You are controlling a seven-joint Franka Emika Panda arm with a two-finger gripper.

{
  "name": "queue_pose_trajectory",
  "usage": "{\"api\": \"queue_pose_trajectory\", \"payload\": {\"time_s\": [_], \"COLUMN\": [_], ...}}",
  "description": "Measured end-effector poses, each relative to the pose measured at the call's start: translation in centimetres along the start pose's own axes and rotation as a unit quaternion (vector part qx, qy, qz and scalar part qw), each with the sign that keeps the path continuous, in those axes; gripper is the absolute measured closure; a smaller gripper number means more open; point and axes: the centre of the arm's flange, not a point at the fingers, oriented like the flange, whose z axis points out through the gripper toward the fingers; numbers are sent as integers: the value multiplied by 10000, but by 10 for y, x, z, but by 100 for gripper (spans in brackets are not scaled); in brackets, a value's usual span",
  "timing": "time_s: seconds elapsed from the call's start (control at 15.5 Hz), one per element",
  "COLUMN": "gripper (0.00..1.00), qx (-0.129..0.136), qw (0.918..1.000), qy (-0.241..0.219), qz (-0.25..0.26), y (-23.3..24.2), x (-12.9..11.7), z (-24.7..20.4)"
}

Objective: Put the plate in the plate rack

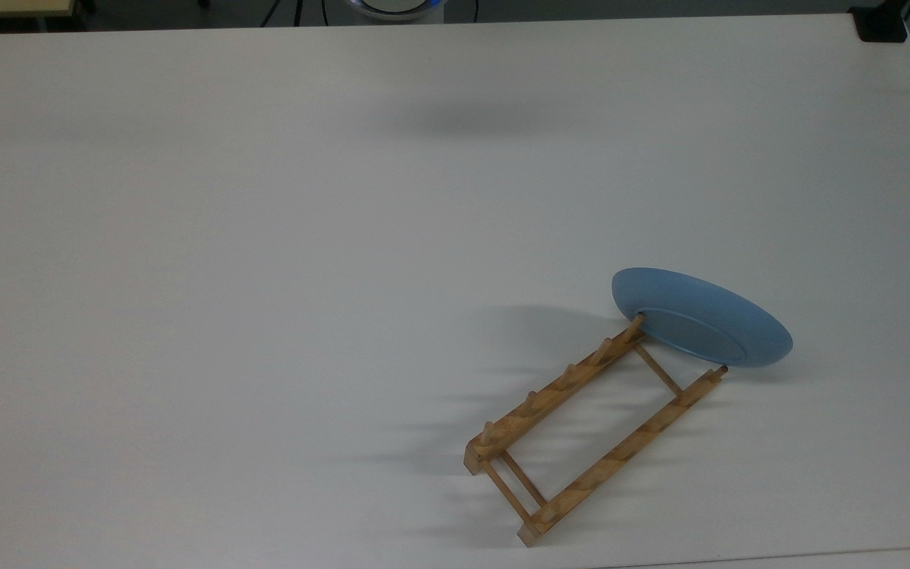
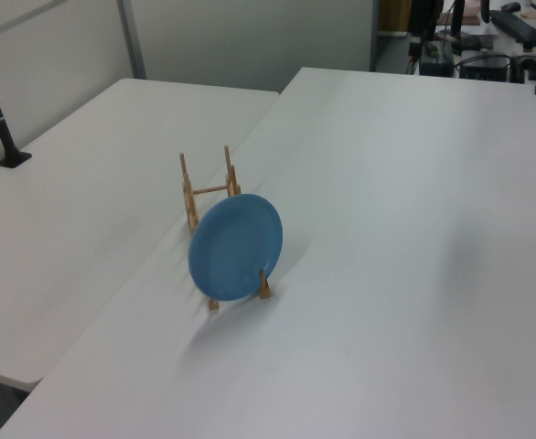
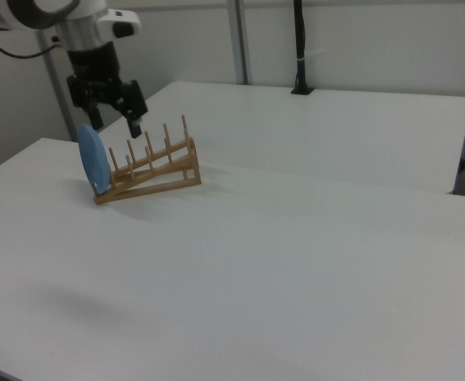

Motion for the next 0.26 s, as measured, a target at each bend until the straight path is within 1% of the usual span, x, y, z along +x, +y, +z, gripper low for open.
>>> {"api": "queue_pose_trajectory", "payload": {"time_s": [0.13, 0.26], "gripper": [0, 0], "qx": [47, 51], "qw": [9998, 9995], "qy": [62, 169], "qz": [-198, -243], "y": [17, 22], "x": [1, 4], "z": [1, 0]}}
